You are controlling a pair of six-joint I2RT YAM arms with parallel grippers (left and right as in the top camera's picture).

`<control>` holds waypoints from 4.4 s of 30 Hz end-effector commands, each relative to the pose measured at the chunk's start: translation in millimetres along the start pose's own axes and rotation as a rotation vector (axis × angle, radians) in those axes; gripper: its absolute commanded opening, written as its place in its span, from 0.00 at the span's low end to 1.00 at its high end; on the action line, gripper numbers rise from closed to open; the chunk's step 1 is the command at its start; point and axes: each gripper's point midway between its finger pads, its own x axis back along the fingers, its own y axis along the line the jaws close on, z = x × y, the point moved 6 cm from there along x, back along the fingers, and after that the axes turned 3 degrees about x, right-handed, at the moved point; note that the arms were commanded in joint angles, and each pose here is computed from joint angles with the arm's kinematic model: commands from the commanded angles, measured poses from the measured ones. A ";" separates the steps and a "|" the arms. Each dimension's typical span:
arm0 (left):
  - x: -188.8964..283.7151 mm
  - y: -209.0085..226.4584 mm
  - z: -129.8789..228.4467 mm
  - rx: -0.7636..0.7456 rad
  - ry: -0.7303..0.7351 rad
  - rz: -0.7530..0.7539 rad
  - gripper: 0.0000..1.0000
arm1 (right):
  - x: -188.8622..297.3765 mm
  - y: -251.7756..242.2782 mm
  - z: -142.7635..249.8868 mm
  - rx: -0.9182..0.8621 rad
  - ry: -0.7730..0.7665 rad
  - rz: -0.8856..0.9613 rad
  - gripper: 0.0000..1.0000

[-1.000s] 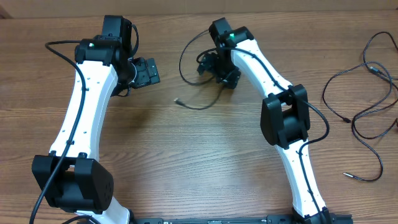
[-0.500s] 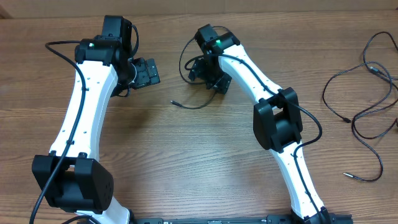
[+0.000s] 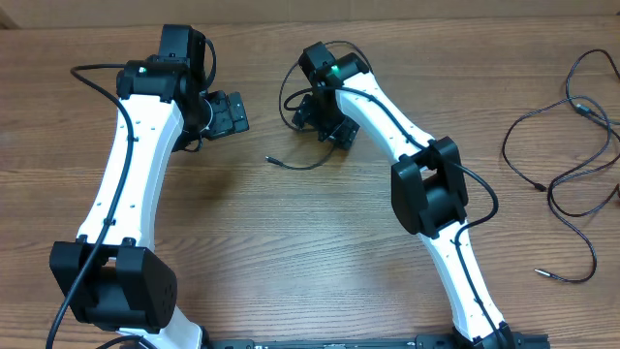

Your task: Untangle cables

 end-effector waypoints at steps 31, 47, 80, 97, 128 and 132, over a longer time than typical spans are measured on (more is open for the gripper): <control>8.1 -0.4 0.0 -0.011 -0.017 0.002 1.00 | -34.4 -46.2 27.3 -0.028 0.107 0.267 0.32; 8.0 -0.3 0.9 -0.012 -0.013 0.000 1.00 | 24.2 -56.5 -15.0 0.008 0.022 0.168 0.04; 8.0 -0.7 1.0 -0.012 -0.013 0.001 1.00 | 303.7 -466.1 -124.9 -0.626 -0.474 0.101 0.05; 9.8 -39.3 -5.0 -0.184 -0.088 0.143 1.00 | 288.5 -346.8 -112.0 0.030 -0.298 -0.314 1.00; 26.1 37.6 70.9 -0.112 0.351 -0.248 1.00 | 228.1 -189.6 -7.5 0.425 0.017 0.012 1.00; 34.8 40.1 76.7 -0.112 0.303 -0.229 1.00 | 217.9 -202.4 7.3 0.416 0.067 0.050 1.00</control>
